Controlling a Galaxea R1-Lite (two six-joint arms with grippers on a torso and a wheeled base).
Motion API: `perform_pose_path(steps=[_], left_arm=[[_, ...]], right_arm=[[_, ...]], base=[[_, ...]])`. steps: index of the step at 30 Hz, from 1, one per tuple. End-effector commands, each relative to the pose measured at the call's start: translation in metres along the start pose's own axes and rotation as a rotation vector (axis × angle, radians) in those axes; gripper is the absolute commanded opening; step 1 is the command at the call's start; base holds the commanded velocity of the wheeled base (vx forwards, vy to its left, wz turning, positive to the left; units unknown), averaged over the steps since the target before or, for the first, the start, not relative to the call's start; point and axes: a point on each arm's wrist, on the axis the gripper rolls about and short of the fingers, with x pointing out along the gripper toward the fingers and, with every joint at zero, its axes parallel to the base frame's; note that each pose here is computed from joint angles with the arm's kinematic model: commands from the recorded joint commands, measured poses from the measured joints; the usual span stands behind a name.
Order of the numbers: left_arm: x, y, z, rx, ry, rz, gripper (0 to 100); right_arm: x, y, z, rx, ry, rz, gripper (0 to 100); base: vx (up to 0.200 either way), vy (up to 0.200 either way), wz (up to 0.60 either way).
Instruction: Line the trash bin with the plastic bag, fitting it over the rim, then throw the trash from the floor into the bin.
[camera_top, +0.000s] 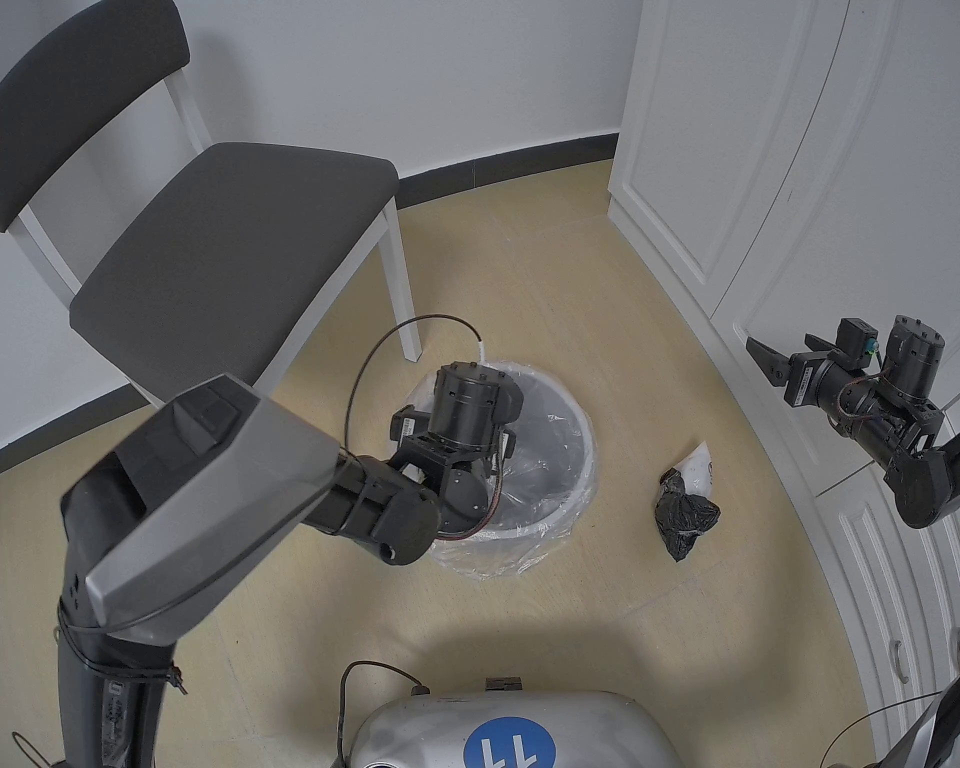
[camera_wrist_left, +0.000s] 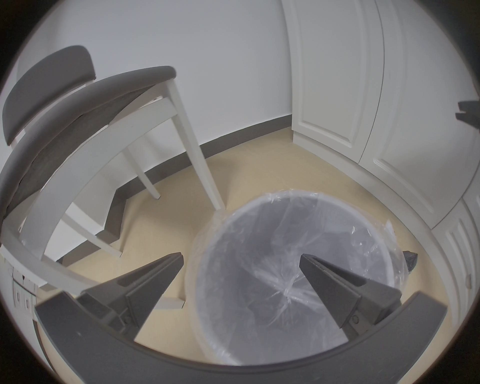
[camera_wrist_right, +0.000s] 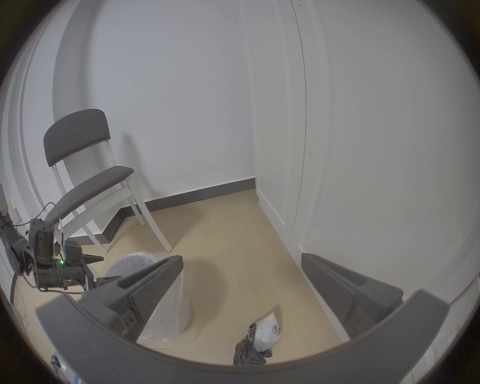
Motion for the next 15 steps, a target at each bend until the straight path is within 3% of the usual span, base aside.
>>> perform_pose_path(steps=[1, 10, 13, 15], left_arm=[[-0.027, 0.038, 0.014, -0.085, -0.004, 0.024, 100], [-0.046, 0.078, -0.011, -0.124, -0.041, 0.077, 100], [-0.048, 0.091, -0.023, -0.125, -0.030, 0.101, 100], [-0.048, 0.103, -0.032, -0.139, -0.036, 0.124, 100]], right_arm=[[0.006, 0.002, -0.008, 0.006, 0.025, 0.009, 100], [0.034, 0.010, -0.052, 0.017, 0.133, 0.029, 100], [0.048, 0.021, -0.070, 0.022, 0.169, 0.038, 100], [0.066, 0.038, -0.095, 0.025, 0.211, -0.009, 100]], base=[[0.000, 0.000, 0.00], [0.000, 0.000, 0.00], [0.000, 0.000, 0.00], [0.000, 0.000, 0.00]])
